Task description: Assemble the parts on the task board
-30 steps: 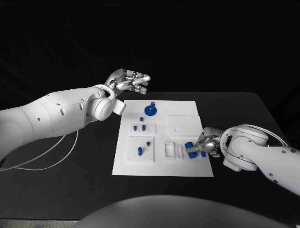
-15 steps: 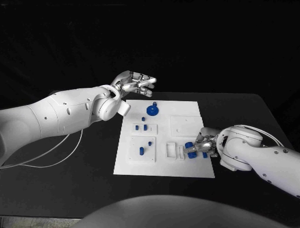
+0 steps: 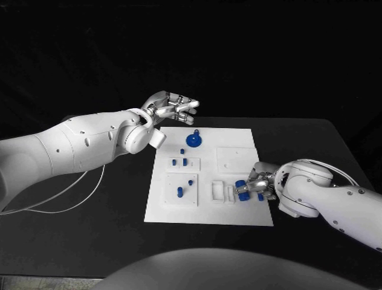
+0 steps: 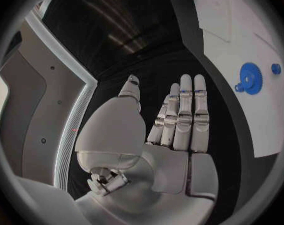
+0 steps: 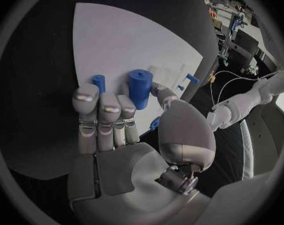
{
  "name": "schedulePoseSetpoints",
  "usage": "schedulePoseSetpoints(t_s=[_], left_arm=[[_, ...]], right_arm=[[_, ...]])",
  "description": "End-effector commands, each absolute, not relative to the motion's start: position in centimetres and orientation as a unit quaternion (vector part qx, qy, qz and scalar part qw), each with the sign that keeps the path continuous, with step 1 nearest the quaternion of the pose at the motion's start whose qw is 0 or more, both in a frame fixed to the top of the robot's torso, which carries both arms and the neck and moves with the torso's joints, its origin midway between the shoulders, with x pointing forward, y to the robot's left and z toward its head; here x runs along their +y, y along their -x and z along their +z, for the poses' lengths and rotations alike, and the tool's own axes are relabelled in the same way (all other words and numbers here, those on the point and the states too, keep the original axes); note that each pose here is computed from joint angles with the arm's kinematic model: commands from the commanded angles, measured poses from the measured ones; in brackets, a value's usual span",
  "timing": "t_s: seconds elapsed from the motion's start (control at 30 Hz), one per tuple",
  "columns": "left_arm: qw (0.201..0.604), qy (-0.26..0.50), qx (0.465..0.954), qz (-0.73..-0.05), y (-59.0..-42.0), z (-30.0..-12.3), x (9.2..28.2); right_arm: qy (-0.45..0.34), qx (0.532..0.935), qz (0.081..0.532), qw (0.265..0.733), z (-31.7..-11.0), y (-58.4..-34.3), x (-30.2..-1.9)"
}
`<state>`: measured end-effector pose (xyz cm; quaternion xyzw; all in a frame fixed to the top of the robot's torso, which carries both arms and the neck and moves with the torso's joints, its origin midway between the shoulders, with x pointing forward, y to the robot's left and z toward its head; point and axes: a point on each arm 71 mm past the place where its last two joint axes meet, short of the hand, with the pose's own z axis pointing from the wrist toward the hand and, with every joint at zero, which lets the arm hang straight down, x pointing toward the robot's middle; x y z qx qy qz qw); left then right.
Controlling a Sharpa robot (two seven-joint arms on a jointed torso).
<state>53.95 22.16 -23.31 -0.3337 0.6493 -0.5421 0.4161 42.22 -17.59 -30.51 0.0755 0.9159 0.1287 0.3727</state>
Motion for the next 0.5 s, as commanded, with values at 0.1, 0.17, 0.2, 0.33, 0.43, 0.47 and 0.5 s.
schedulePoseSetpoints(t_s=[0.1,0.17,0.2,0.33,0.43,0.47,0.5], left_arm=[[0.41,0.329,0.652,-0.546,-53.9,-23.3,22.1],[0.41,0.33,0.652,-0.546,-53.9,-23.3,22.2],[0.41,0.33,0.653,-0.545,-53.9,-23.3,22.2],[0.405,0.33,0.654,-0.548,-53.8,-23.4,22.2],[0.4,0.33,0.655,-0.55,-53.8,-23.4,22.1],[0.399,0.33,0.655,-0.55,-53.8,-23.4,22.1],[0.398,0.33,0.655,-0.551,-53.8,-23.4,22.1]], right_arm=[[-0.127,0.911,0.159,0.36,-29.9,-41.9,-17.4],[-0.137,0.908,0.171,0.358,-29.1,-42.0,-17.3],[-0.14,0.907,0.176,0.356,-28.7,-42.0,-17.1],[-0.145,0.908,0.193,0.343,-27.7,-41.9,-16.7],[-0.143,0.908,0.2,0.338,-27.2,-41.9,-16.3],[-0.142,0.909,0.202,0.336,-27.1,-41.9,-16.2],[-0.14,0.91,0.204,0.334,-27.1,-41.8,-16.1]])
